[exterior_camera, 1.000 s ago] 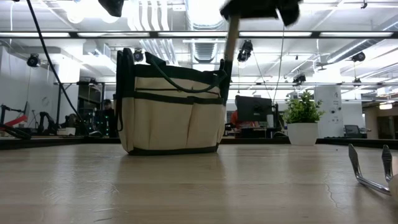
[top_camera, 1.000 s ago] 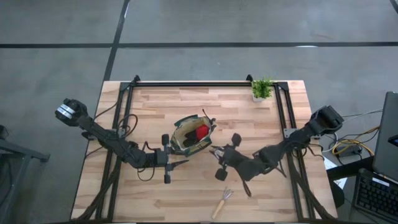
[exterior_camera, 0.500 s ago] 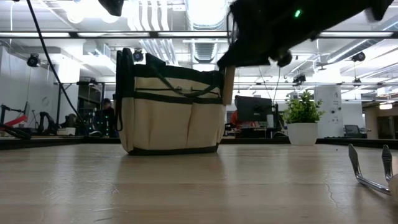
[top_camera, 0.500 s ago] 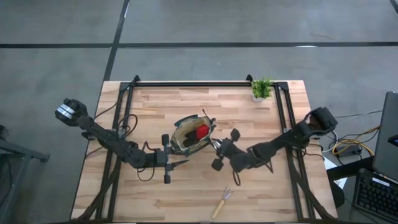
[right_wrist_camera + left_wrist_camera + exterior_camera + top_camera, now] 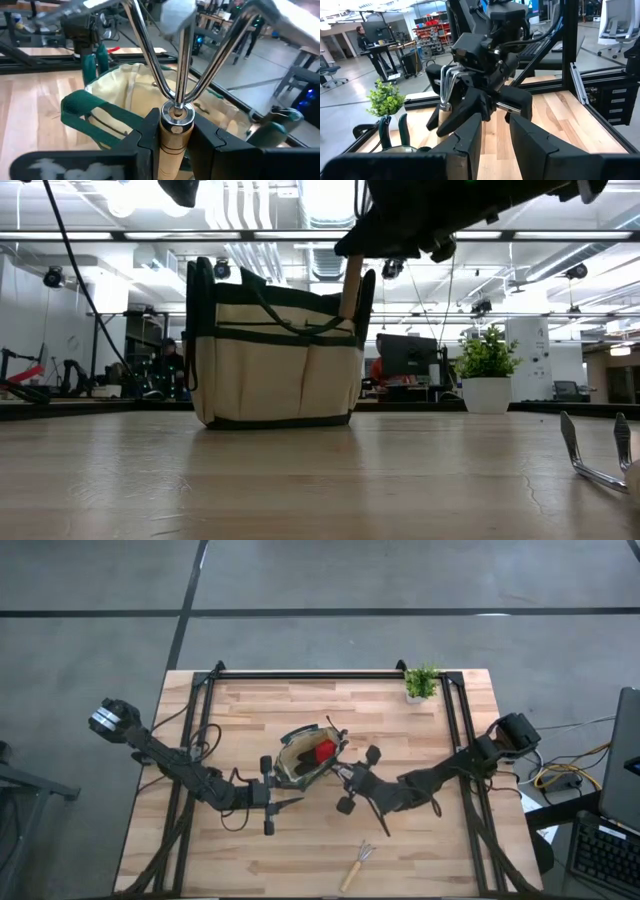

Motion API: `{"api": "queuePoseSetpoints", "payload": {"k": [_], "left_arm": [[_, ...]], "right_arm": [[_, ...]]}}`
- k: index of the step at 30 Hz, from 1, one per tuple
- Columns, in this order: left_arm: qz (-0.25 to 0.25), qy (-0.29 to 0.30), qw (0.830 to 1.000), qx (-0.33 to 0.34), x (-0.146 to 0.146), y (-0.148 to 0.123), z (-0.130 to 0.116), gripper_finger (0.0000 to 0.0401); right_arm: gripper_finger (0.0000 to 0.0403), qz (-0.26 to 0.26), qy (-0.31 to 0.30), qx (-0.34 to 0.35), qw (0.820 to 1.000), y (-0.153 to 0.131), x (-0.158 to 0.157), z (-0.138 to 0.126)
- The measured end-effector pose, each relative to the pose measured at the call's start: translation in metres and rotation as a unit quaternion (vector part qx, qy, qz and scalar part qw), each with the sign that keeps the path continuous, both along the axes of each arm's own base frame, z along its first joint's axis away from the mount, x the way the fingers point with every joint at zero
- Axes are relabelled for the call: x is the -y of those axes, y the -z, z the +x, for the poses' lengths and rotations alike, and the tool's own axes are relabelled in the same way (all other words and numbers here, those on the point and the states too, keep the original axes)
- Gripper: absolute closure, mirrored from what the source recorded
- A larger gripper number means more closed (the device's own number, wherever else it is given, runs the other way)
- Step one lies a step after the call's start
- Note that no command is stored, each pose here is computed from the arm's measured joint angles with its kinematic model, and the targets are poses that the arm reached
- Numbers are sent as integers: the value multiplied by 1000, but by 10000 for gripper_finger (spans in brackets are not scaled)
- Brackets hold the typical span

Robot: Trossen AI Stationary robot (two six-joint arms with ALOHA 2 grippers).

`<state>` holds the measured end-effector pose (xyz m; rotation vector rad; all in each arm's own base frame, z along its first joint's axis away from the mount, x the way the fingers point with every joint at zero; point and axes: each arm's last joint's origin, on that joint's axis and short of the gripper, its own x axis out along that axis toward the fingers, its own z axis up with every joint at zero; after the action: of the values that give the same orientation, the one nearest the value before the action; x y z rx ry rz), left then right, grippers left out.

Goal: Pick & Place Garden tools in Gardening bag
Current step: Put the top brown hand rake into the brown gardening bag

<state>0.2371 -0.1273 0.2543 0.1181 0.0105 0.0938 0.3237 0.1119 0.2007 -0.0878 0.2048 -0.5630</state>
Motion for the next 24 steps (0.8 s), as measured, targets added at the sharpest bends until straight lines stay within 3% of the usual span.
{"api": "queuePoseSetpoints", "payload": {"k": [7,24], "left_arm": [[0,0,1000,-1,0,0,0,295],[0,0,1000,-2,0,0,0,295]], "right_arm": [[339,5,2,0,1000,2,2,2],[328,11,47,-30,998,40,20,16]]}}
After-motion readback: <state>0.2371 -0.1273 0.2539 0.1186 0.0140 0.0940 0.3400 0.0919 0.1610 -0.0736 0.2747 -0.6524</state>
